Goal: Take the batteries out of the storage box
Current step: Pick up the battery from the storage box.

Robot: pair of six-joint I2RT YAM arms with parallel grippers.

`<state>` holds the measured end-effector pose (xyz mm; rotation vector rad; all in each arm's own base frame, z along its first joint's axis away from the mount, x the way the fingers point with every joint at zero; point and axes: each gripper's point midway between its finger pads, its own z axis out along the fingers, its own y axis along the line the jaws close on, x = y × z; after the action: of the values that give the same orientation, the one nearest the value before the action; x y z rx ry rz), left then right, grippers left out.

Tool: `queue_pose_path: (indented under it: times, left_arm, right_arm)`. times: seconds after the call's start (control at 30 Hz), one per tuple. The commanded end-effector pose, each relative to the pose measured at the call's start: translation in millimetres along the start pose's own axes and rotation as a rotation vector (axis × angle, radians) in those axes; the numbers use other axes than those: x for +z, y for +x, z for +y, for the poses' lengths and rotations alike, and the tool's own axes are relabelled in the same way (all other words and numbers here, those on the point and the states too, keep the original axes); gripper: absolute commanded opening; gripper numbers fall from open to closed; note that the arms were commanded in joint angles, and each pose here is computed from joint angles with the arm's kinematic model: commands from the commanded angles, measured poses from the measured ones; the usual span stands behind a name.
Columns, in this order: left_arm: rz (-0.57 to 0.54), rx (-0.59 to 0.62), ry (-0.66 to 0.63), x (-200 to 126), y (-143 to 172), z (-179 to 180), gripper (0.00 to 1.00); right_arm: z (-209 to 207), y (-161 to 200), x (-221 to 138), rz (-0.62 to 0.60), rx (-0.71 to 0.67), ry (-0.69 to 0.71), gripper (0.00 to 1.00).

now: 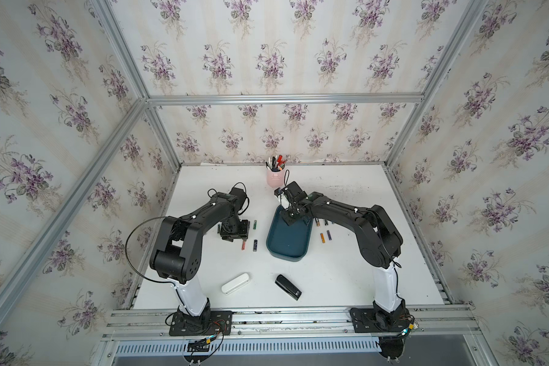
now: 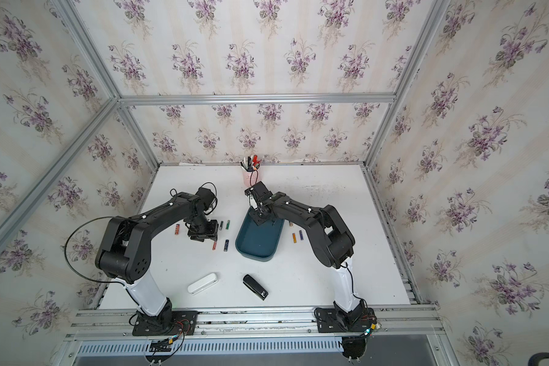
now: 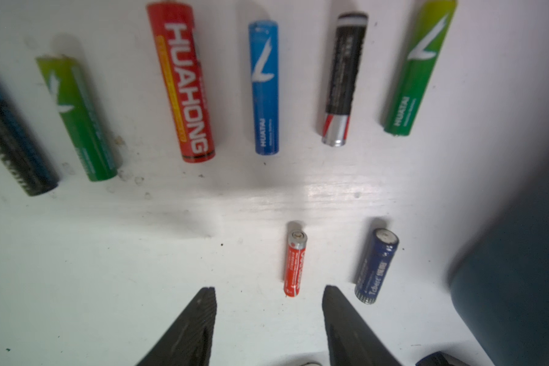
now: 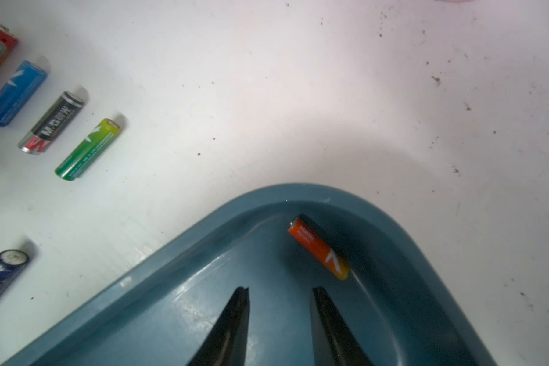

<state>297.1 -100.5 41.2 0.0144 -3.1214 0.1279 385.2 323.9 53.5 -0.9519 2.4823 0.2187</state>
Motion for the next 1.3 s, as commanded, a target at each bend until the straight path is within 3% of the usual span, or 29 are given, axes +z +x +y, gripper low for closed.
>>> queue_pose_path:
  times: [0.0,0.4,1.27]
  left_arm:
    - [-0.001,0.012,0.019,-0.3,-2.4,-4.5,0.59]
    - [0.012,0.021,0.025,5.2,-0.8,-7.6,0.58]
    - [0.02,0.034,0.022,9.8,-4.2,-12.9,0.58]
  right_arm:
    - [-6.1,-5.2,1.3,-0.012,-0.009,0.03,0.41]
    - [-10.4,-10.9,9.0,-0.029,-0.037,0.051,0.47]
    - [-33.0,0.4,39.1,0.031,-0.002,0.029,0.48]
